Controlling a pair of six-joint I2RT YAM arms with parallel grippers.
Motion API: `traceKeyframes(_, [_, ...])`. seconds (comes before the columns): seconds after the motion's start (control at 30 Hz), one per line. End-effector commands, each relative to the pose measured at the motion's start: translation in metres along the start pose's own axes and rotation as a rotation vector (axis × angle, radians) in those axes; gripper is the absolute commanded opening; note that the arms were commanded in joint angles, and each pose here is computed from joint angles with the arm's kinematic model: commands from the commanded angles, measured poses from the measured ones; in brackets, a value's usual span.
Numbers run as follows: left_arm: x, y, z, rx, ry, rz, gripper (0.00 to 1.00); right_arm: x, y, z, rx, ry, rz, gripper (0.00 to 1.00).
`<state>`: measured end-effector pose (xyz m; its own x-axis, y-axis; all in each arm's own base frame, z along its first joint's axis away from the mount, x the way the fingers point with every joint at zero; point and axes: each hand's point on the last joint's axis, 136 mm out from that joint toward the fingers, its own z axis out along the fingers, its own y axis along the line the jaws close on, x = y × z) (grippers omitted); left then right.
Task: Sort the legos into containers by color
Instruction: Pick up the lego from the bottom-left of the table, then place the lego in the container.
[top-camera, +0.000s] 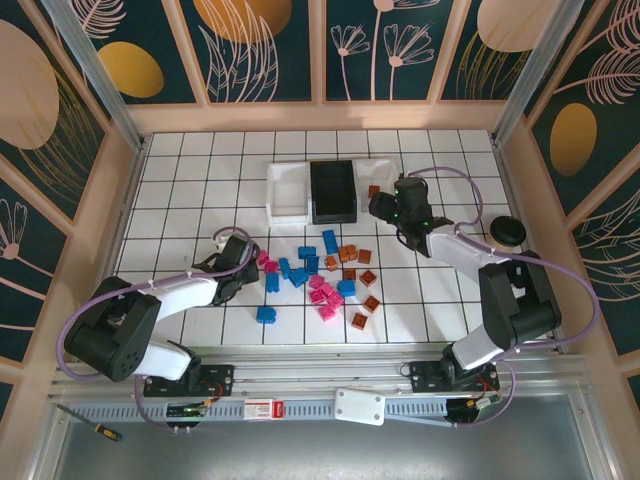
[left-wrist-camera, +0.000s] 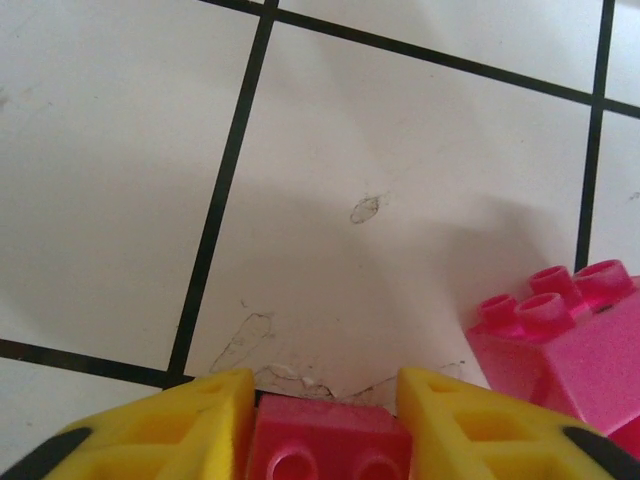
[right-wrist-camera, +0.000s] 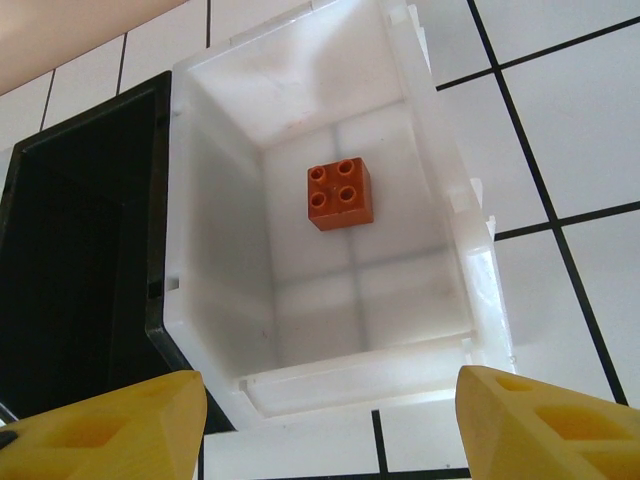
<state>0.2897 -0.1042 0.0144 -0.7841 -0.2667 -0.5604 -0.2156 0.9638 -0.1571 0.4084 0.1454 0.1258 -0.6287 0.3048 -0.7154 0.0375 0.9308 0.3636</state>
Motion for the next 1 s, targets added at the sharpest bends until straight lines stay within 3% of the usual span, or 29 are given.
traceKeyframes(0.0, [0.003,-0.008,-0.002,0.044,0.016,0.002,0.35,-0.011,0.0,-0.01,-0.013,-0.042,0.029,0.67])
traceKeyframes(0.17, [-0.014,-0.021,-0.028,0.121,-0.016,-0.019,0.23,-0.009,-0.003,-0.017,-0.017,-0.054,0.04,0.67])
traceKeyframes(0.33, [-0.07,-0.059,-0.073,0.251,-0.123,-0.024,0.22,-0.001,-0.006,-0.025,-0.03,-0.051,0.053,0.67])
traceKeyframes(0.43, [-0.103,-0.089,-0.082,0.308,-0.16,-0.018,0.22,0.008,-0.005,-0.029,-0.045,-0.04,0.059,0.67])
traceKeyframes(0.7, [-0.173,-0.16,-0.048,0.336,-0.206,0.012,0.21,0.045,-0.007,-0.031,-0.033,0.03,0.021,0.67])
traceKeyframes(0.97, [-0.191,-0.176,0.016,0.202,-0.184,0.056,0.24,0.076,-0.007,-0.044,-0.051,0.08,-0.001,0.67])
